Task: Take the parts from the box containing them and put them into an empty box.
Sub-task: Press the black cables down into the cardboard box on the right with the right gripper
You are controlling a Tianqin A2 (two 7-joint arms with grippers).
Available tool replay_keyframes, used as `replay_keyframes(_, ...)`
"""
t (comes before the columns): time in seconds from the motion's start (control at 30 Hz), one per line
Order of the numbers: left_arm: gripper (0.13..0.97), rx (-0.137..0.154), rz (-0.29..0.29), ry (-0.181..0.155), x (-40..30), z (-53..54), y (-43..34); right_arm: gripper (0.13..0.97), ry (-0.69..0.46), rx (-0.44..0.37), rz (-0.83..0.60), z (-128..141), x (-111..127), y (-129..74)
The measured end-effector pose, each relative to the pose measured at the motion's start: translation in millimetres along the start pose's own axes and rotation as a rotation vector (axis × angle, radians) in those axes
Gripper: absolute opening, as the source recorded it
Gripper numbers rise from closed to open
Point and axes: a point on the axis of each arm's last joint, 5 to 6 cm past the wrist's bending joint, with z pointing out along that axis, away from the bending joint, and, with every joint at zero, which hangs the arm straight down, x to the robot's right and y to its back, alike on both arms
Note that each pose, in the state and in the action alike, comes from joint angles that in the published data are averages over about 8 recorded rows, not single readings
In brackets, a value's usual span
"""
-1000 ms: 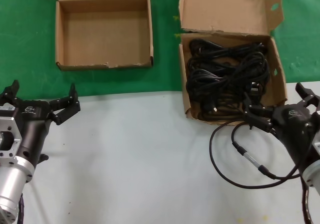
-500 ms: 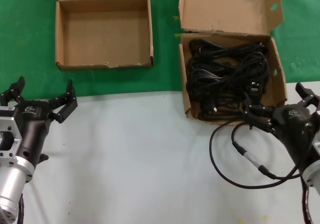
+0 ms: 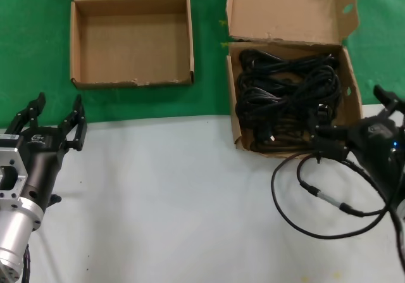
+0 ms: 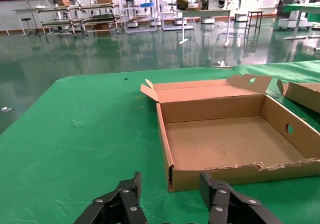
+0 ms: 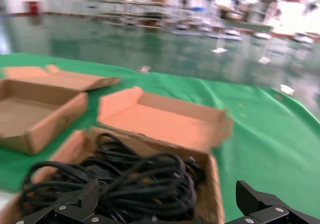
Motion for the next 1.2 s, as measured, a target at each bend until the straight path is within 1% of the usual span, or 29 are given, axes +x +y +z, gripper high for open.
replay_keyframes(0.03, 0.563, 0.000, 0.000, 0.000, 0.0, 0.0, 0.0, 0.966, -0.025, 0.006, -0.027, 1, 3, -3)
replay_keyframes(0.17, 0.463, 0.000, 0.000, 0.000, 0.0, 0.0, 0.0, 0.966, -0.158, 0.026, -0.166, 7, 20, -15)
replay_keyframes(0.3, 0.362, 0.000, 0.000, 0.000, 0.0, 0.0, 0.0, 0.966, -0.309, 0.051, -0.337, 16, 40, -30)
replay_keyframes(0.33, 0.362, 0.000, 0.000, 0.000, 0.0, 0.0, 0.0, 0.966, -0.348, 0.060, -0.383, 19, 45, -35)
replay_keyframes(0.6, 0.226, 0.000, 0.000, 0.000, 0.0, 0.0, 0.0, 0.966, -0.647, 0.126, -0.794, 48, 85, -84)
replay_keyframes(0.67, 0.217, 0.000, 0.000, 0.000, 0.0, 0.0, 0.0, 0.966, -0.708, 0.138, -0.892, 56, 91, -96)
replay_keyframes(0.8, 0.182, 0.000, 0.000, 0.000, 0.0, 0.0, 0.0, 0.966, -0.807, 0.156, -1.073, 72, 97, -120)
replay_keyframes(0.9, 0.155, 0.000, 0.000, 0.000, 0.0, 0.0, 0.0, 0.966, -0.854, 0.163, -1.192, 84, 98, -135)
replay_keyframes(0.97, 0.154, 0.000, 0.000, 0.000, 0.0, 0.0, 0.0, 0.966, -0.877, 0.164, -1.264, 91, 96, -143)
replay_keyframes(1.07, 0.150, 0.000, 0.000, 0.000, 0.0, 0.0, 0.0, 0.966, -0.900, 0.157, -1.350, 100, 93, -152)
replay_keyframes(1.2, 0.145, 0.000, 0.000, 0.000, 0.0, 0.0, 0.0, 0.962, -0.925, 0.138, -1.433, 110, 87, -158)
